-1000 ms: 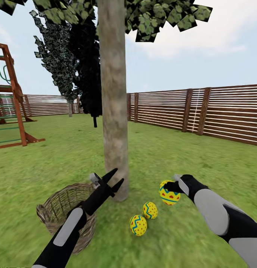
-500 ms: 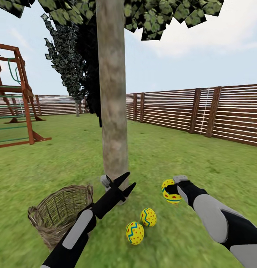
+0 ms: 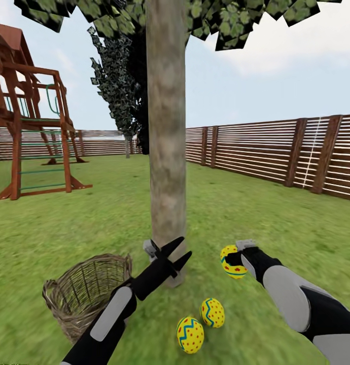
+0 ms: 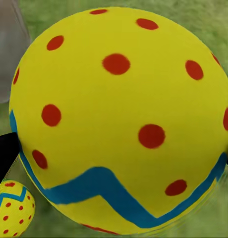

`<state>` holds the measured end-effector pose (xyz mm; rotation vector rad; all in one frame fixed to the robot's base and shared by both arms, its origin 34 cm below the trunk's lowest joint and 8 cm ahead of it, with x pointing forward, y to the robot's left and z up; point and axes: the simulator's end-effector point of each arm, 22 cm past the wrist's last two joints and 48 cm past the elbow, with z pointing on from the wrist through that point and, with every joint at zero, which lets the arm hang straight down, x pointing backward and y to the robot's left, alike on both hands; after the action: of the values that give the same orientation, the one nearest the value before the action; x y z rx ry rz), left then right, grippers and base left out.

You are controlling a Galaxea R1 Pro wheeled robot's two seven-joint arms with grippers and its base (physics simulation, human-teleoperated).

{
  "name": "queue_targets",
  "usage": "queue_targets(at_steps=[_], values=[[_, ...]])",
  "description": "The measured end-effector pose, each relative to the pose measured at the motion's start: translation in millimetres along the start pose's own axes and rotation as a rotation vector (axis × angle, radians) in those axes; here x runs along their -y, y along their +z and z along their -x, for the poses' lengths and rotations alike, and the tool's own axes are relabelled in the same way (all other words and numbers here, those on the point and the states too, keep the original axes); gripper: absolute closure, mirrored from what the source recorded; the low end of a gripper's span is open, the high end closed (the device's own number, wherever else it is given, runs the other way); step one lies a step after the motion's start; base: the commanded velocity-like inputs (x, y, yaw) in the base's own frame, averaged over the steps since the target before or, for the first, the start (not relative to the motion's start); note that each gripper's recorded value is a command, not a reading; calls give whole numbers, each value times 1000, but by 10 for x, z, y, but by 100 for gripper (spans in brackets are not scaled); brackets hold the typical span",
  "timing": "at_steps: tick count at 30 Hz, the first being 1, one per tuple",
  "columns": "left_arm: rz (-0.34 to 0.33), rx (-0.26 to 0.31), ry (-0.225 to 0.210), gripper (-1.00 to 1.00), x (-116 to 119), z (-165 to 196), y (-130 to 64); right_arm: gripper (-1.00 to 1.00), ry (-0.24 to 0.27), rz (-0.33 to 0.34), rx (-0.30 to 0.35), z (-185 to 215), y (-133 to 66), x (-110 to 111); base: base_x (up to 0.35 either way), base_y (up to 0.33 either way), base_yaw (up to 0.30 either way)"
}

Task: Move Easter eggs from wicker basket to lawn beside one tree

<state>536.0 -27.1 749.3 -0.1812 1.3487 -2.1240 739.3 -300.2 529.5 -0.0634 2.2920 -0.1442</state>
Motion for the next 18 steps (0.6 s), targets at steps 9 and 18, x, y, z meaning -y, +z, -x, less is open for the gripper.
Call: queue_targets(at_steps=[9, 18], values=[[0, -15, -6, -100, -17, -67, 23, 100, -42, -16, -11, -99, 25, 34, 43, -153, 100], [1, -15, -7, -100, -24, -67, 22, 100, -47, -13, 18, -54, 35, 16, -179, -270, 60]])
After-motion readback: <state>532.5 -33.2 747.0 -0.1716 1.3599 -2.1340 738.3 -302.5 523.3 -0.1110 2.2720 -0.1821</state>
